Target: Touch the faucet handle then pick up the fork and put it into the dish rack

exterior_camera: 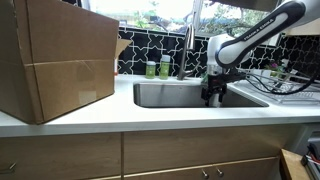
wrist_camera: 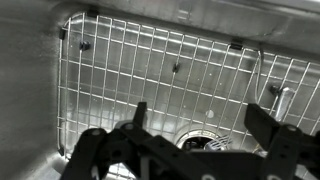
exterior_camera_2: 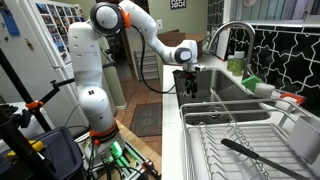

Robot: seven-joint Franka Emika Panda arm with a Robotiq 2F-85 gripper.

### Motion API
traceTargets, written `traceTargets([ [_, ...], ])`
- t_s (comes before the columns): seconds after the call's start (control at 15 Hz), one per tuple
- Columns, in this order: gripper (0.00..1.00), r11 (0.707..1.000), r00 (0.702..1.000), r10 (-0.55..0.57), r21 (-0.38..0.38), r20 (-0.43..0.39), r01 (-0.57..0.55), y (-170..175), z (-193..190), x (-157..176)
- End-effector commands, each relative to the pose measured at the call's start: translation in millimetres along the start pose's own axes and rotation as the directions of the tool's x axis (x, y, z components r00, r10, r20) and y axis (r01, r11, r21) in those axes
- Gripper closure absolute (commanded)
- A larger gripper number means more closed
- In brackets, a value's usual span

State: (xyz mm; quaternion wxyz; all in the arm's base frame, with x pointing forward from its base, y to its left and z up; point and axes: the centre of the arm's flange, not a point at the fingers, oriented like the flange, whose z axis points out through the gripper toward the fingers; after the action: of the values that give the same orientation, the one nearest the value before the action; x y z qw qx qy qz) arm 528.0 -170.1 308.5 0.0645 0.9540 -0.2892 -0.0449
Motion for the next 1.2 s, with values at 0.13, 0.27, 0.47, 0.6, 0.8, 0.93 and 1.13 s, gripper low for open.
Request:
traceTargets([
  [0.13,0.00,0.965,0.959,0.257,0.024,0.124,-0.262,25.2,25.5,53.1],
  [0.27,0.00,0.963,0.956,0.250,0.062,0.152,-0.261,15.8,32.5,55.6],
  [0.47,0.00,0.964,0.955,0.249,0.052,0.163,-0.261,1.2,34.9,57.5],
  [0.6,0.00,0.962,0.954,0.263,0.034,0.146,-0.271,10.1,30.5,60.6],
  [0.8,0.00,0.954,0.952,0.297,0.011,0.068,-0.299,40.7,12.1,61.9],
  [0.93,0.00,0.954,0.953,0.301,-0.008,0.007,-0.301,65.4,-3.0,61.3],
  [1.13,0.00,0.944,0.940,0.329,0.027,-0.087,-0.328,97.9,-31.9,63.6],
])
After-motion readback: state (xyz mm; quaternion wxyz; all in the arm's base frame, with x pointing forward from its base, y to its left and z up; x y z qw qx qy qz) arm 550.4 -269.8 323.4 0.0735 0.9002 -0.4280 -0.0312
